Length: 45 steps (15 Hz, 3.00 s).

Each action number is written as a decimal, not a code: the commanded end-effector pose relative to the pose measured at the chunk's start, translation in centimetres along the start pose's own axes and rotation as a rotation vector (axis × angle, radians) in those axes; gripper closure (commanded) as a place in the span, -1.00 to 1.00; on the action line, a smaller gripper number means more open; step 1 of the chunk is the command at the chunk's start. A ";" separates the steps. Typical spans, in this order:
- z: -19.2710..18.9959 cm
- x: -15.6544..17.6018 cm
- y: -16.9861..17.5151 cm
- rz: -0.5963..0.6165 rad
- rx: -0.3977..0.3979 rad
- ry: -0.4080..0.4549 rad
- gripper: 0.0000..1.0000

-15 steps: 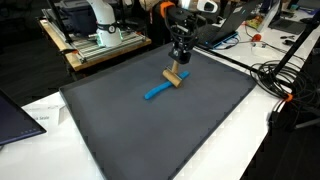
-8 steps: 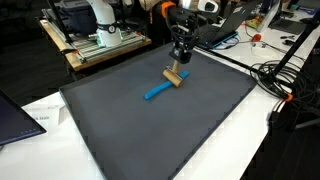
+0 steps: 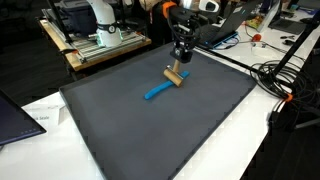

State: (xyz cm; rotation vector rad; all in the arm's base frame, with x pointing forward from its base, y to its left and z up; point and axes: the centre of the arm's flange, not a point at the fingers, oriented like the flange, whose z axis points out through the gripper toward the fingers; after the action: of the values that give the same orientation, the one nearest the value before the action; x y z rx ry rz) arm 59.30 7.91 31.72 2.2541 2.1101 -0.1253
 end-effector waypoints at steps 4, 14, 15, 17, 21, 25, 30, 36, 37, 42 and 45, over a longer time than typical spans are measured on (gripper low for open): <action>1.7 1.6 -0.9 -0.031 0.012 0.053 0.57; -0.1 1.1 -0.2 -0.046 -0.004 0.013 0.07; -0.1 1.1 -0.2 -0.046 -0.005 0.014 0.07; -0.1 1.2 -0.2 -0.047 -0.005 0.015 0.07; -0.1 1.3 -0.3 -0.049 -0.006 0.016 0.07; -0.1 1.3 -0.3 -0.048 -0.006 0.018 0.07; -0.1 1.4 -0.3 -0.047 -0.006 0.021 0.07; -0.1 1.5 -0.4 -0.048 -0.009 0.035 0.57; -0.1 1.5 -0.4 -0.052 -0.007 0.038 0.57; -0.1 2.0 -0.6 -0.070 -0.009 0.055 0.57; -0.1 2.3 -0.7 -0.084 -0.005 0.064 0.57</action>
State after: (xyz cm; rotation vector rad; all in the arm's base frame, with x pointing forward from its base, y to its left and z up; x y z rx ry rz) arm 59.10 9.49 31.79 2.2021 2.1815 -0.0952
